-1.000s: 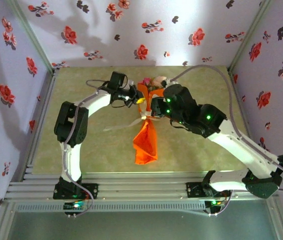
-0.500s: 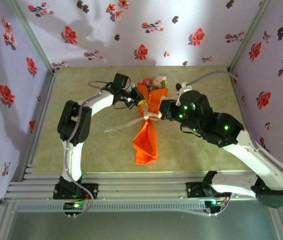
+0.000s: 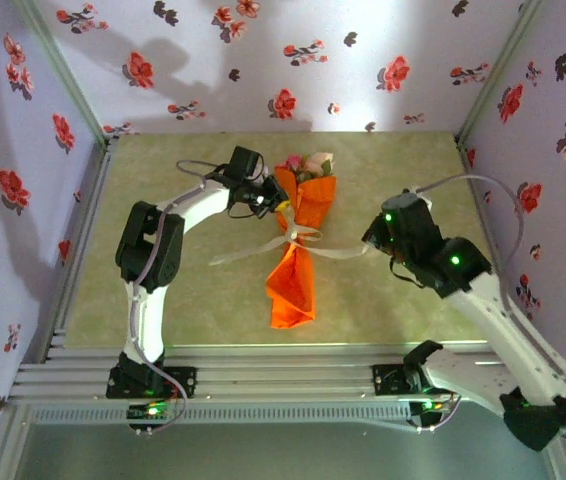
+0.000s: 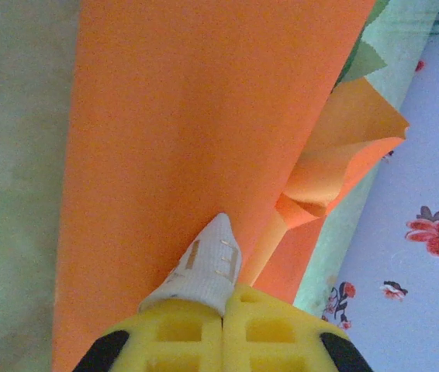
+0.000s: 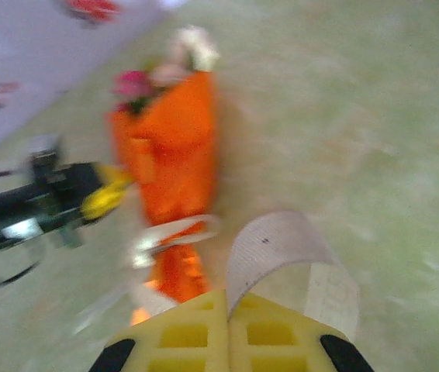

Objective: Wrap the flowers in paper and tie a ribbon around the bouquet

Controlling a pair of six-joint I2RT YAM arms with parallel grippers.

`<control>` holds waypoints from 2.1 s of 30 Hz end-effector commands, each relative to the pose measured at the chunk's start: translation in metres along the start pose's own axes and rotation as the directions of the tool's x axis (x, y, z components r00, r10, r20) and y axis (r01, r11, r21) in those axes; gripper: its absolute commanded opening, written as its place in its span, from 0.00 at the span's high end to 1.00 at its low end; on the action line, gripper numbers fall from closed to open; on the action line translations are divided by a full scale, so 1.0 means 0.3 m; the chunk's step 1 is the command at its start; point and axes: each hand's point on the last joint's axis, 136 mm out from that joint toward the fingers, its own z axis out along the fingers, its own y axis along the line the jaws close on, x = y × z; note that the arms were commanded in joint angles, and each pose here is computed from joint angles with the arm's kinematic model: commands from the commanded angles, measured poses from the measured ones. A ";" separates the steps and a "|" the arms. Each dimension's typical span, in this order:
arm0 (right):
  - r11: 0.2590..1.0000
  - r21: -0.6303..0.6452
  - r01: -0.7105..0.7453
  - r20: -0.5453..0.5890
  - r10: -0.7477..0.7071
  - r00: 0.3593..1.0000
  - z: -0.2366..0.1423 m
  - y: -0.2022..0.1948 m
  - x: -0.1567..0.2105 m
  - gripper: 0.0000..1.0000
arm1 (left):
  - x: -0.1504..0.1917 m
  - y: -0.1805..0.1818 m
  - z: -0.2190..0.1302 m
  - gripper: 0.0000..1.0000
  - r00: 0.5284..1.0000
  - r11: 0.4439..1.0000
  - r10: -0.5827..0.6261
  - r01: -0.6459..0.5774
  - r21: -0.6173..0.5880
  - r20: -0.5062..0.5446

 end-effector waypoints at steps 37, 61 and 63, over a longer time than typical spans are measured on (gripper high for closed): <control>0.576 0.155 -0.802 -0.463 0.760 0.456 0.551 0.282 0.266 0.66 | 0.152 0.096 -0.269 0.70 0.972 0.943 -0.174 0.211 -0.258 0.160; 0.583 0.235 -0.778 -0.426 0.781 0.457 0.674 0.264 0.332 0.71 | 0.249 0.052 -0.118 0.37 0.876 0.862 -0.469 0.482 -0.159 0.114; 0.582 0.238 -0.778 -0.427 0.782 0.454 0.686 0.265 0.336 0.71 | 0.257 0.058 -0.093 0.37 0.872 0.856 -0.481 0.489 -0.167 0.092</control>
